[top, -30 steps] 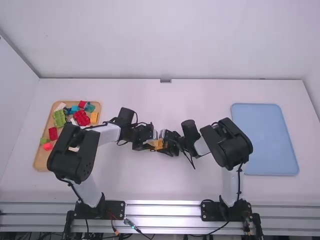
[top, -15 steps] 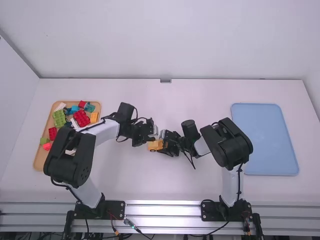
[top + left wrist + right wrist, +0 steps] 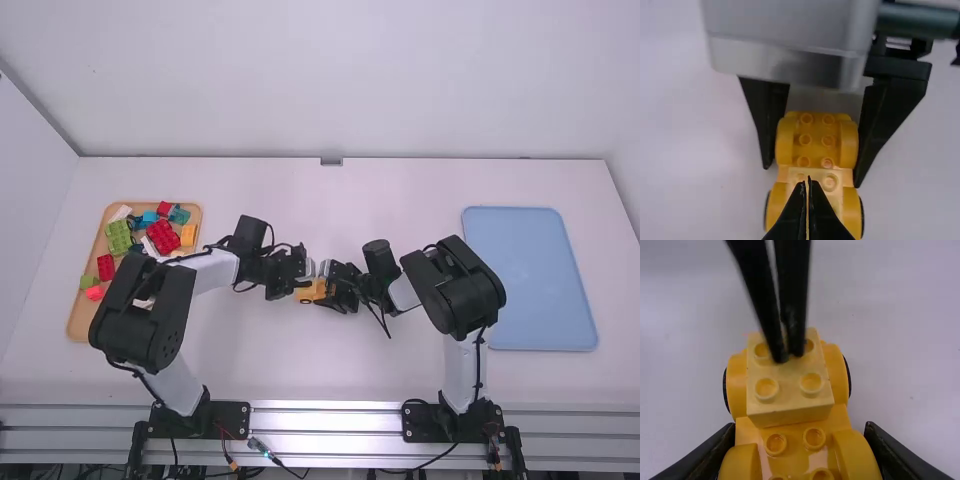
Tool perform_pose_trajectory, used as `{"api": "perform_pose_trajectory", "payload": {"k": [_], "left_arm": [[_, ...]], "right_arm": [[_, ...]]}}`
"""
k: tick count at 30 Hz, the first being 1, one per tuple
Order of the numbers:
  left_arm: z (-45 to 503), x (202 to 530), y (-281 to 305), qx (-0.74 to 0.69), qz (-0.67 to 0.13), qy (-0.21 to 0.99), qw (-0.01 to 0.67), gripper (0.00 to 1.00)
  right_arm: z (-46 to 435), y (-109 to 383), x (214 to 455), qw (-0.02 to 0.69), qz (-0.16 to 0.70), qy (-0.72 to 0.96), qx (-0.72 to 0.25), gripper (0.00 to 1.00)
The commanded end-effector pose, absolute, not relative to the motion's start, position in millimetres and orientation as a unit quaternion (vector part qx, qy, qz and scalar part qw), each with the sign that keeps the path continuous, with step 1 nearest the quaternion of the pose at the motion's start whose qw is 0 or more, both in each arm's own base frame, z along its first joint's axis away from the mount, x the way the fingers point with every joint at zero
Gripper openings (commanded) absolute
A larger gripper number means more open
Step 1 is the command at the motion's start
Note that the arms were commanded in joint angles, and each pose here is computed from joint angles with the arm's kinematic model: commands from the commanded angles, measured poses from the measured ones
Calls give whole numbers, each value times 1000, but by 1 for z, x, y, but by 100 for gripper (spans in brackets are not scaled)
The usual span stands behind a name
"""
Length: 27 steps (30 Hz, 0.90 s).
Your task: Assemble lego blocks to make yellow taxi
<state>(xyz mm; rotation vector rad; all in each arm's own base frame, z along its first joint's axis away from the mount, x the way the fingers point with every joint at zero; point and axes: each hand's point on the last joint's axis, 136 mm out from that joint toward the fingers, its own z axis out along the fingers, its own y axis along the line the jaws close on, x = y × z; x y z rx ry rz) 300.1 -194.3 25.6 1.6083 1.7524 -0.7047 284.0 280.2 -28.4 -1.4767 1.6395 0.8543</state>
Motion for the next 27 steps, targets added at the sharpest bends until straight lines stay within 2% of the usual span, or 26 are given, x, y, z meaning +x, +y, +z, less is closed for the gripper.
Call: {"api": "perform_pose_trajectory", "payload": {"k": [1, 8, 19, 23, 27], "left_arm": [[15, 292, -191, 608, -274, 682, 302, 2], [-2, 284, -179, 610, -245, 709, 254, 2], [-38, 289, -179, 605, -230, 728, 225, 2], [-16, 298, -180, 601, -234, 727, 234, 2], [36, 312, -181, 593, -242, 717, 274, 2]], "right_arm": [[-38, 277, 282, 364, 331, 656, -573, 55], [-37, 277, 283, 366, 330, 654, -573, 55], [-37, 277, 283, 366, 330, 655, -573, 55], [-38, 277, 283, 366, 329, 655, -573, 56], [-38, 277, 284, 366, 329, 655, -573, 58]]}}
